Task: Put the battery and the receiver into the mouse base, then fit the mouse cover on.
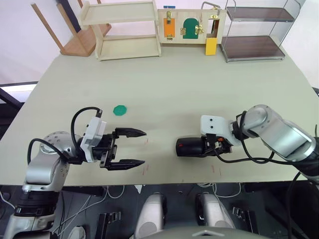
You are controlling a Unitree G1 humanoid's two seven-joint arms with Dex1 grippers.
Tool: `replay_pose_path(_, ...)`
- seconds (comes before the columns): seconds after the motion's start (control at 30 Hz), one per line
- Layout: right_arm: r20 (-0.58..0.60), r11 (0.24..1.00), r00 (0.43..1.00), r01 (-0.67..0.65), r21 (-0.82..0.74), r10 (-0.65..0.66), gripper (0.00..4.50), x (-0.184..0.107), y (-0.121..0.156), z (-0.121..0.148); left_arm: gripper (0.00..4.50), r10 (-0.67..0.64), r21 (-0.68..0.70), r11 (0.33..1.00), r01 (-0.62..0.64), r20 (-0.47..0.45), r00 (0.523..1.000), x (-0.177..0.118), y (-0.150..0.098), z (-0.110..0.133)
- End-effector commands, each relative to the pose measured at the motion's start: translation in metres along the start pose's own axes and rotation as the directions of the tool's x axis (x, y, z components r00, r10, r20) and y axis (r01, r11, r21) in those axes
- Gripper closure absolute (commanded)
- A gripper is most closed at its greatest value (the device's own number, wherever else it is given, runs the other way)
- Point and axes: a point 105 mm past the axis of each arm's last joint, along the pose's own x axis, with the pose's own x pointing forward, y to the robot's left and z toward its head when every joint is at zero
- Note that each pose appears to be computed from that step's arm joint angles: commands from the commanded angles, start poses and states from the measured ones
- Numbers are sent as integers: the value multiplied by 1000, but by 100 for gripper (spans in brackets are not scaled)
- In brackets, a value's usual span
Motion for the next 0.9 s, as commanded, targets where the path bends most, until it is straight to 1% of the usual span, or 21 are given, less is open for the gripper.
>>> replay_pose_path(0.03,4,999,1000,16,-34,-16,61,-4,-2,4,0,-17,34,999,17,6,1000,1,-2,8)
replay_pose_path(0.07,4,999,1000,17,-34,-17,3,-4,-2,4,0,-18,34,999,17,6,1000,1,-2,8)
replay_pose_path(0.37,10,999,1000,25,-42,-25,3,-6,-3,6,0,-23,33,999,23,6,1000,1,-2,7)
replay_pose_path(0.53,91,998,995,37,-48,-33,3,-12,-5,18,0,-20,34,999,20,6,1000,1,-2,7)
replay_pose_path(0.63,210,996,977,63,-59,-49,3,-14,-8,36,0,-18,33,999,17,7,1000,0,-2,6)
replay_pose_path(0.67,228,997,973,60,-50,-47,3,-14,-8,39,0,-17,32,999,16,7,1000,0,-2,6)
replay_pose_path(0.73,261,997,964,62,-50,-46,53,-11,-8,45,0,-16,32,999,15,6,1000,0,-2,5)
replay_pose_path(0.77,270,997,962,63,-47,-48,70,-9,-8,47,0,-15,32,999,15,5,1000,0,-2,5)
replay_pose_path(0.83,278,996,959,63,-55,-46,163,-5,-6,48,0,-15,30,999,15,5,1000,-1,-2,5)
replay_pose_path(0.87,278,996,959,62,-56,-44,203,-3,-5,48,0,-15,29,999,15,4,1000,-1,-2,4)
replay_pose_path(0.9,279,996,959,62,-57,-44,203,-1,-4,48,0,-14,28,1000,14,4,1000,-1,-2,4)
